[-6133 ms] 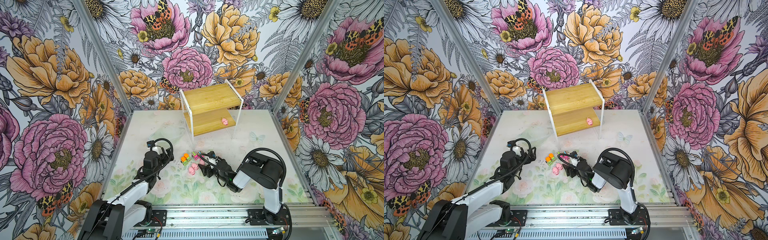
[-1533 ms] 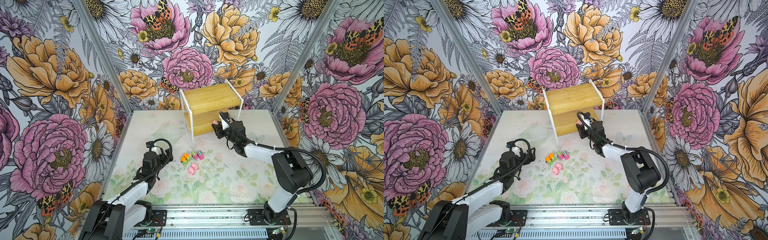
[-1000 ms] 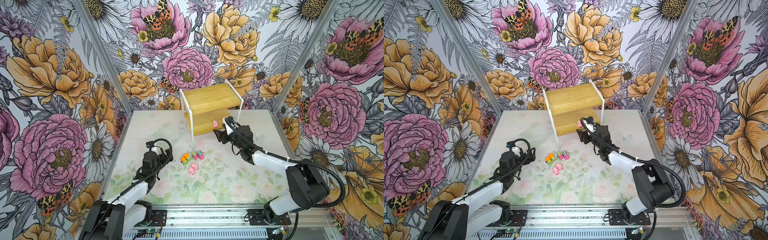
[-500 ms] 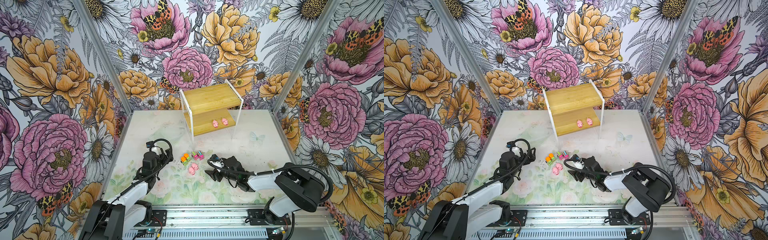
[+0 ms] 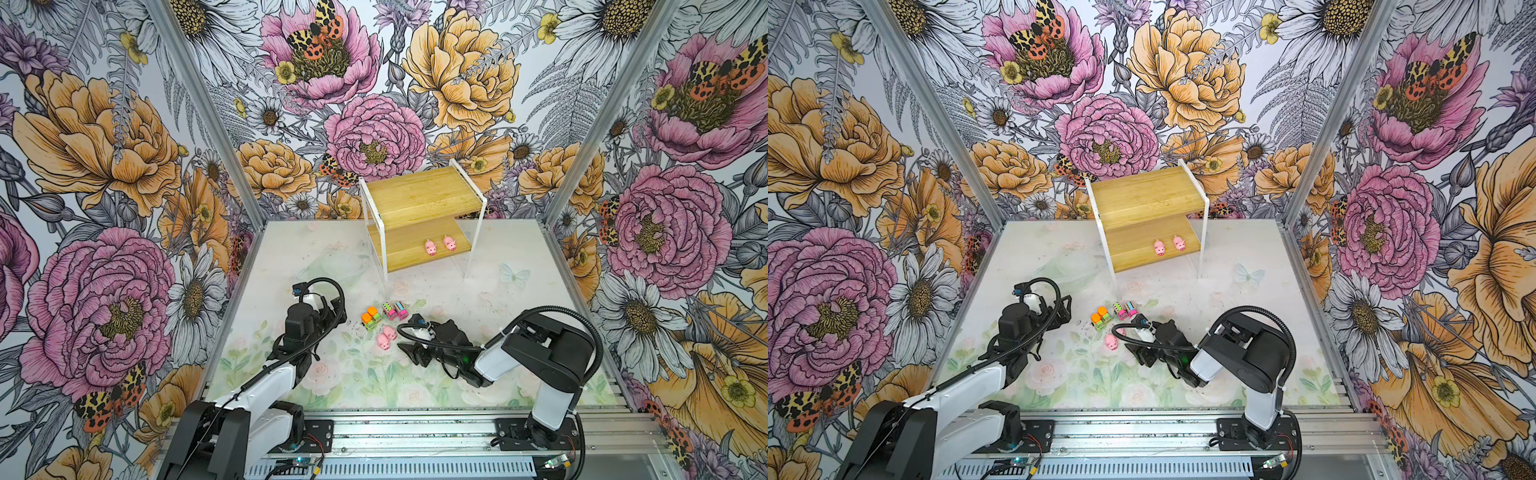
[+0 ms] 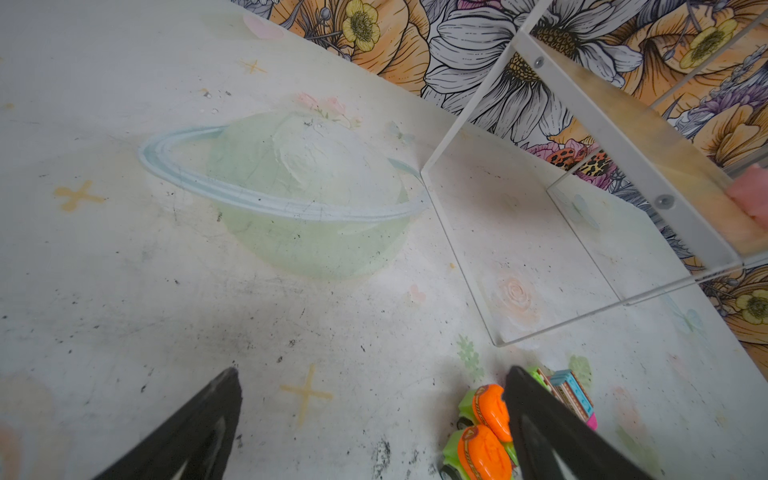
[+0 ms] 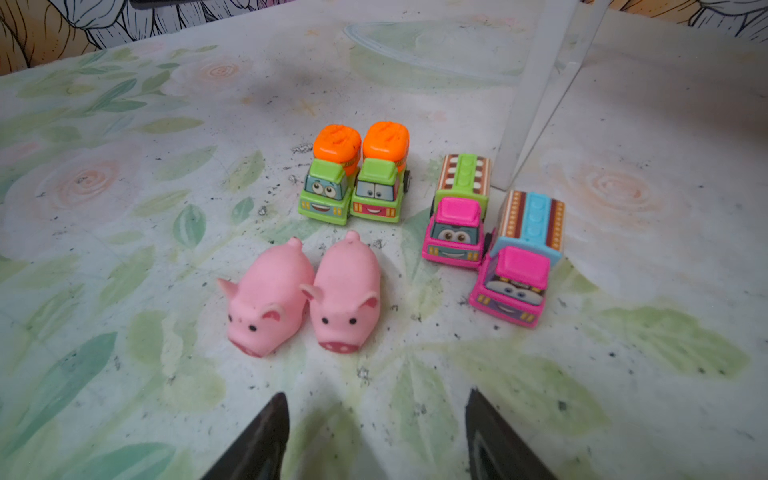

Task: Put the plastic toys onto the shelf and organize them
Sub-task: 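Withdraw the right gripper from the shelf back toward the toys, then lower the right gripper onto a third pink pig and grasp it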

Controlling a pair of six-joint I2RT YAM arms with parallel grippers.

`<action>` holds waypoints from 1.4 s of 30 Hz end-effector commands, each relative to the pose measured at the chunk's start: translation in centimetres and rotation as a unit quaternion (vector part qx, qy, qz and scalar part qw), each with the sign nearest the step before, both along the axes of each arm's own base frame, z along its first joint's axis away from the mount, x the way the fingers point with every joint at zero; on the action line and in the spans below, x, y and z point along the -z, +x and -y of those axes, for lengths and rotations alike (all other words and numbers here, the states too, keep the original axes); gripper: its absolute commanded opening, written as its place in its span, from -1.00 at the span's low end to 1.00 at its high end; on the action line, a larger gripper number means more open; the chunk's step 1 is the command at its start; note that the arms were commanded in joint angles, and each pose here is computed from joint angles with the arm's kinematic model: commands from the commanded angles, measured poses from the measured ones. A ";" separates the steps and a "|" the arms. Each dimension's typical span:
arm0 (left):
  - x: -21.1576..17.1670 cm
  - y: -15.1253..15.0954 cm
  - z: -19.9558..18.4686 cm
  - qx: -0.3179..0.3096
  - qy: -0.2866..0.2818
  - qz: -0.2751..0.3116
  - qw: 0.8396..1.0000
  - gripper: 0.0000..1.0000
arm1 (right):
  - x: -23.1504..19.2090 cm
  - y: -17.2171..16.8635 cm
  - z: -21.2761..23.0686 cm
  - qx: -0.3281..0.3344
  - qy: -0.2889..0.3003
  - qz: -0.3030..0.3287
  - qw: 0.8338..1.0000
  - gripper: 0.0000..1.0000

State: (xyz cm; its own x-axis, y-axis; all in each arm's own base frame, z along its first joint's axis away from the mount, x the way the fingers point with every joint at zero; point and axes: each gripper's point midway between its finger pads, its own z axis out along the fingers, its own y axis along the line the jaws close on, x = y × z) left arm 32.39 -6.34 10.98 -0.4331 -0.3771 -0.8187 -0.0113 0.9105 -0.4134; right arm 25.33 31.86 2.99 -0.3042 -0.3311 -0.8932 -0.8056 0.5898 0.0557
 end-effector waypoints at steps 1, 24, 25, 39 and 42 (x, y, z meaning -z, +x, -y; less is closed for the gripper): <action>-0.3 0.0 0.0 0.002 -0.007 0.010 1.000 0.98 | -1.7 1.0 -0.8 0.011 0.028 0.021 0.999 0.35; -0.2 0.1 0.1 0.004 -0.006 0.007 1.000 0.98 | -1.0 1.7 -2.0 0.008 0.037 0.013 0.999 0.35; -0.2 0.1 0.0 0.004 -0.006 0.008 1.000 0.97 | -1.1 1.8 -2.1 0.007 0.039 0.014 0.999 0.35; -0.2 0.1 0.1 0.005 -0.006 0.008 1.000 0.98 | 0.0 3.0 -4.6 -0.010 0.046 0.001 0.999 0.34; -0.3 0.1 0.0 0.004 -0.005 0.009 1.000 0.98 | 0.3 2.9 -4.9 -0.015 0.047 -0.005 0.999 0.29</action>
